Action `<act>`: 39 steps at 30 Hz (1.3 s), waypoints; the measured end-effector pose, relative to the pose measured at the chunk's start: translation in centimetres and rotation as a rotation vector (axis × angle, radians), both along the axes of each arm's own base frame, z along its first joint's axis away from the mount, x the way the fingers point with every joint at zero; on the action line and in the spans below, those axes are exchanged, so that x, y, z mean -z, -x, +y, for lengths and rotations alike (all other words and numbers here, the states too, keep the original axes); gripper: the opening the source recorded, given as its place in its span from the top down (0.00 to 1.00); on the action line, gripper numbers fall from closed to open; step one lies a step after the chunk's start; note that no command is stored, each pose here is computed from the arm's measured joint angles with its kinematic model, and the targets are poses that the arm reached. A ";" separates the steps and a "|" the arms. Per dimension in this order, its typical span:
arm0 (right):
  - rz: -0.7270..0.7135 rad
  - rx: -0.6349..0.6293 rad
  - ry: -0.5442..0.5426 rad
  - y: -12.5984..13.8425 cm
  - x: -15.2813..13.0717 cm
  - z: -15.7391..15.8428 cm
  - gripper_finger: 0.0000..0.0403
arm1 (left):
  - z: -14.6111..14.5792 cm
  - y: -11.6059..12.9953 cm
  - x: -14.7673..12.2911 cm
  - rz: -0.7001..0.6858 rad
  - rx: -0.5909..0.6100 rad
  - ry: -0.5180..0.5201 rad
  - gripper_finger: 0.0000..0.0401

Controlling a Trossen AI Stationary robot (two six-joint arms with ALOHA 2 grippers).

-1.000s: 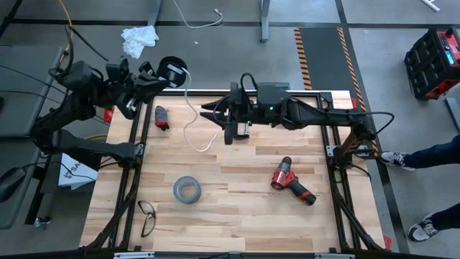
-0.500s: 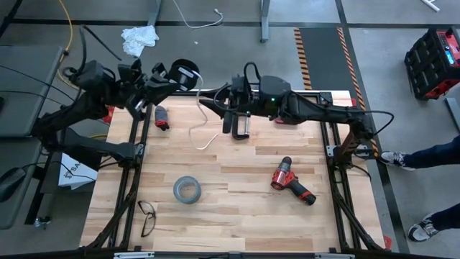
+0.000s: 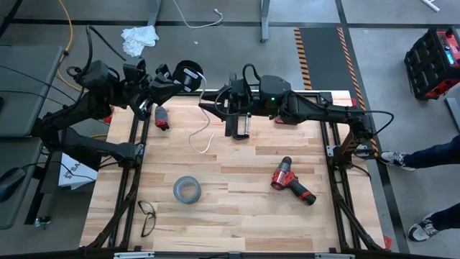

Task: Coil cords
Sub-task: Coil the white wire

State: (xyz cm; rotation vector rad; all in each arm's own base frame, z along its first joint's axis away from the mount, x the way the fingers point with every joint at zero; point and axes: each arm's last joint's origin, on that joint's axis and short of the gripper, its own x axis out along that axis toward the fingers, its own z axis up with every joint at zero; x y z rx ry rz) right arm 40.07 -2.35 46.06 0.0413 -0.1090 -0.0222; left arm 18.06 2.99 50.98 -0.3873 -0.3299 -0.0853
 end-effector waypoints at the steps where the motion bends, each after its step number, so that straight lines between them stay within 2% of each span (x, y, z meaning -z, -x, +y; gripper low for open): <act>1: 0.000 0.000 0.001 0.0 0.0 0.0 0.72 | 0.0 0.0 0.0 0.000 -0.001 0.000 1.00; 9: -0.001 0.000 0.002 0.0 0.0 0.0 0.78 | 0.0 0.0 0.0 0.001 -0.005 -0.005 1.00; 32: 0.037 0.009 -0.008 -1.0 1.2 -0.1 0.82 | 0.1 -0.4 0.2 0.010 -0.009 -0.003 1.00; 39: 0.039 0.043 0.024 -0.6 0.9 -0.3 0.82 | 0.0 -0.2 0.1 0.007 -0.006 0.002 1.00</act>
